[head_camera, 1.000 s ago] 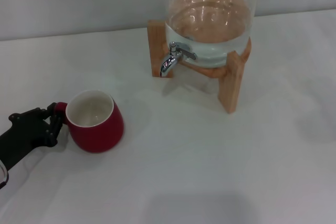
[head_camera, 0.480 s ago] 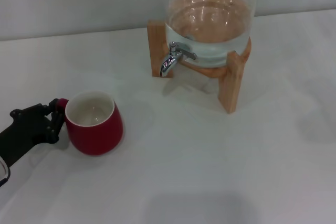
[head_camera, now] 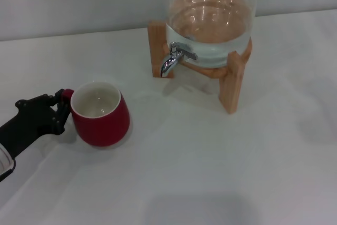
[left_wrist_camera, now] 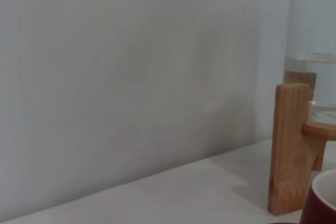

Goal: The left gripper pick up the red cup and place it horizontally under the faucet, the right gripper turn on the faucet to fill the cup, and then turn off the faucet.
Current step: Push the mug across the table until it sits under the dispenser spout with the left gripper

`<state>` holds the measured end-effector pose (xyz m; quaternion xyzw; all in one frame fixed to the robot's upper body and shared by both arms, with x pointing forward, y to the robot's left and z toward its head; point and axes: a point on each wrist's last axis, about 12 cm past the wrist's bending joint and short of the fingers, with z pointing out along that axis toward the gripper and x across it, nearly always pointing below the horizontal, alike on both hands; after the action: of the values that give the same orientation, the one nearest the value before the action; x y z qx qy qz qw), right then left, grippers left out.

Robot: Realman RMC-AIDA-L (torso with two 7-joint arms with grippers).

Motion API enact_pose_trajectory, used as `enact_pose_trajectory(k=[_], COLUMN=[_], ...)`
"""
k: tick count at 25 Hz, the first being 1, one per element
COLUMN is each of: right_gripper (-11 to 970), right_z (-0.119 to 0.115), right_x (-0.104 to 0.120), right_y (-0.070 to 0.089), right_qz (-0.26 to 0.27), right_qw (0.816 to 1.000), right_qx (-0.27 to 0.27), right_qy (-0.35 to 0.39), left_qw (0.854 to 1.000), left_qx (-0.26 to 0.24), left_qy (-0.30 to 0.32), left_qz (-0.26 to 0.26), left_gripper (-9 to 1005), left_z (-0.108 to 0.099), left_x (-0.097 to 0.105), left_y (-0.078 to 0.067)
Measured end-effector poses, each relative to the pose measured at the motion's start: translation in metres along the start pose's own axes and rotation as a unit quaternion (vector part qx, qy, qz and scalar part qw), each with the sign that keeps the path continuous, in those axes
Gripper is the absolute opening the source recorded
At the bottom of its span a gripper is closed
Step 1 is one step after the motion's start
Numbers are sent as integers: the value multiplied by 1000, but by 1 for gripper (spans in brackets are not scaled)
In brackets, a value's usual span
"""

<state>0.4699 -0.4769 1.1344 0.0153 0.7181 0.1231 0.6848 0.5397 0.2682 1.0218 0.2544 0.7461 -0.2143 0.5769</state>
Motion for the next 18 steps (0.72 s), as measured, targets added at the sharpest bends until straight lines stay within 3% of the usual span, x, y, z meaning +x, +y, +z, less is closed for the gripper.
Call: enact_pose_trajectory(k=[18], right_gripper=[721], right_z=[1], right_x=[0], right_y=[0], right_qz=[0], right_qw=[1000], right_qx=[-2], right_qy=[0], left_qw=[999], left_qx=[13], left_qy=[36], left_qz=[-3], left_gripper=[130], left_z=[39], left_x=[-16], left_y=[-1])
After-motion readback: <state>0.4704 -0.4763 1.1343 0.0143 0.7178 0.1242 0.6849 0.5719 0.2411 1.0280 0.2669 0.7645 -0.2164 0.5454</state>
